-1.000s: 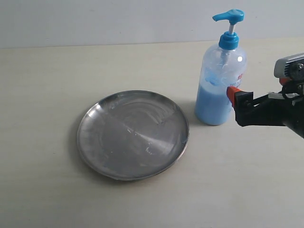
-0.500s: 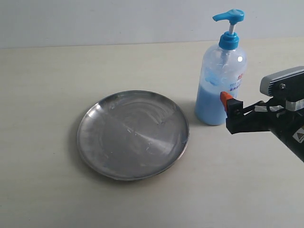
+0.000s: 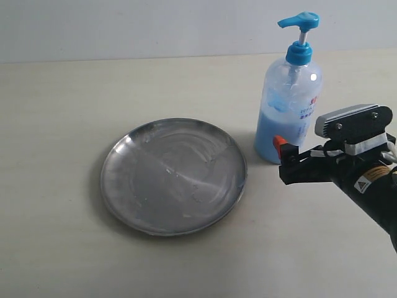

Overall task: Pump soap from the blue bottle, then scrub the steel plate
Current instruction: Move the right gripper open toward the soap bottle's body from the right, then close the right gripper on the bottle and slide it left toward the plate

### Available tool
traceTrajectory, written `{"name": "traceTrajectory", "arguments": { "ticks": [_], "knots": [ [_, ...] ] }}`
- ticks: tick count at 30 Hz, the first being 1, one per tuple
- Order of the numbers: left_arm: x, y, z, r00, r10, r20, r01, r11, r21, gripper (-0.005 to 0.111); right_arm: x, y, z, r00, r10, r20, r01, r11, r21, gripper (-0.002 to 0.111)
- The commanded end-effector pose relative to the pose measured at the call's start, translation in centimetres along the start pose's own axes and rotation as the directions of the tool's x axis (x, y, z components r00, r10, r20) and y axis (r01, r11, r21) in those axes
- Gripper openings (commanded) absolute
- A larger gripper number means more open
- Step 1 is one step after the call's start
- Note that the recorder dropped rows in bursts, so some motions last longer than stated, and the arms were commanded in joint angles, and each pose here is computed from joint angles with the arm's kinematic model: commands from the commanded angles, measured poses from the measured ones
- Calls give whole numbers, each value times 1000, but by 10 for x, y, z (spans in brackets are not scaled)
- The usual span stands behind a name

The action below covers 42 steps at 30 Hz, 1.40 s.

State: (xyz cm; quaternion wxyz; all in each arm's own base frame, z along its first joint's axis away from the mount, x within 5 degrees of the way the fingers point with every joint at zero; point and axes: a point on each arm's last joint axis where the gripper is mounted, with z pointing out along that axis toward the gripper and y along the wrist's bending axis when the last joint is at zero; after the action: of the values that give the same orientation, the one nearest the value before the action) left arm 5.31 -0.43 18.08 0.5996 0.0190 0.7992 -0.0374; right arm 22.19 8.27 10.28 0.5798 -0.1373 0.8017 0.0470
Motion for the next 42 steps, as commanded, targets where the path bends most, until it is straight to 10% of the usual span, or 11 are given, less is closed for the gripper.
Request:
{"name": "traceTrajectory", "arguments": {
  "ticks": [1,29,42],
  "knots": [
    [0,0,0,1000,-4,16,5,1000,-2,0,-2,2,8,1000,0,24,0,1000,-6,96],
    [0,0,0,1000,-4,16,5,1000,-2,0,-23,-4,40,991,46,127,-51,998,35,96],
    [0,0,0,1000,-4,16,5,1000,-2,0,-25,-12,55,986,74,148,-54,989,-135,96]
  ]
}}
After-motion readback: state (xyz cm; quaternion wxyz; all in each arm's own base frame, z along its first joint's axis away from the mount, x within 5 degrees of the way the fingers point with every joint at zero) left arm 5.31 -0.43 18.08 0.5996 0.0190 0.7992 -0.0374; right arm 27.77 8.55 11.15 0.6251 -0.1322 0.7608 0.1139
